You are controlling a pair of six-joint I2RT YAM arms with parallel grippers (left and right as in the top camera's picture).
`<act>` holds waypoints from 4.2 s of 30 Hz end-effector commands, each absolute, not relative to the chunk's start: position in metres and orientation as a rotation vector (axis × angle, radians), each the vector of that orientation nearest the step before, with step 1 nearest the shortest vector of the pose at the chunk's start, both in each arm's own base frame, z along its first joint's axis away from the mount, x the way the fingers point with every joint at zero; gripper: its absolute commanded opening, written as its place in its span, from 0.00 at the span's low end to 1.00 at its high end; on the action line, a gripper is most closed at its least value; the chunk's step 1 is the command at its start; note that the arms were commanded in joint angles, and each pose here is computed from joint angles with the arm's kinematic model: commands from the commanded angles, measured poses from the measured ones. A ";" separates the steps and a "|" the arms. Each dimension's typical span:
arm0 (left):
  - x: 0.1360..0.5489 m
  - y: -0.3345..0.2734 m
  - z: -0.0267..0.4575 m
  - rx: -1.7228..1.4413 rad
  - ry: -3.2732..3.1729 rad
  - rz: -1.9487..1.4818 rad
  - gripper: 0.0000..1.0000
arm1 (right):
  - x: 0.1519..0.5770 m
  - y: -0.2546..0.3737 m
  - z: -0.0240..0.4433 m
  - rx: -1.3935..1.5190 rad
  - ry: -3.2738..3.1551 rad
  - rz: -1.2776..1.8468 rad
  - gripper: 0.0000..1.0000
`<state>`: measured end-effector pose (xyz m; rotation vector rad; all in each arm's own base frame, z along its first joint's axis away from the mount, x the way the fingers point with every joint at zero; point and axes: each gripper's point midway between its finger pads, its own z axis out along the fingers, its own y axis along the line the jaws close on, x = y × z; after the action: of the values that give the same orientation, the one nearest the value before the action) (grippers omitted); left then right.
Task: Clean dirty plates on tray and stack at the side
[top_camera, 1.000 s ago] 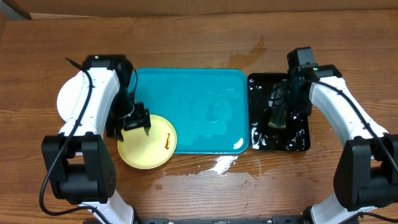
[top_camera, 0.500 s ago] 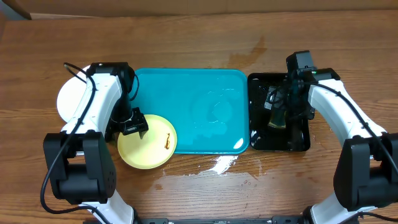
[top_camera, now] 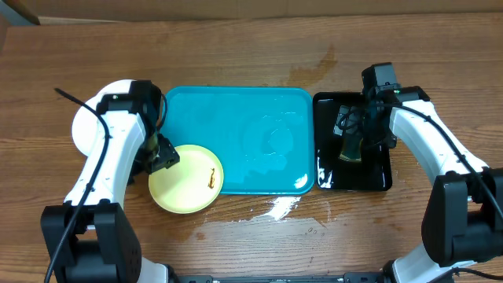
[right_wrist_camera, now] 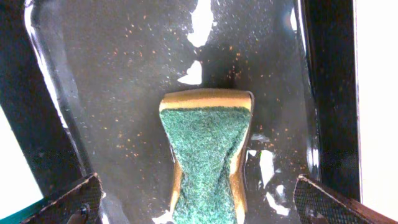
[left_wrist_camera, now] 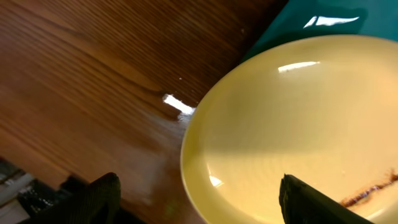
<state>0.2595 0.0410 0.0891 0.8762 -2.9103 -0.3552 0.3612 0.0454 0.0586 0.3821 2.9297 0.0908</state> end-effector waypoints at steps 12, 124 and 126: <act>0.242 0.030 0.027 0.902 -2.876 0.055 0.72 | 0.362 0.045 0.057 0.381 2.928 0.091 1.00; 0.392 -0.080 0.041 -0.063 -3.381 0.349 0.54 | 0.362 0.045 0.057 0.381 2.928 0.091 1.00; 0.391 -0.084 0.030 -0.069 -3.353 0.380 0.52 | 0.362 0.045 0.057 0.381 2.928 0.091 1.00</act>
<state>0.3977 -0.0723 0.0489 -0.0128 -3.4193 0.2699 0.3619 0.0454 0.0585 0.3818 2.9270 0.0912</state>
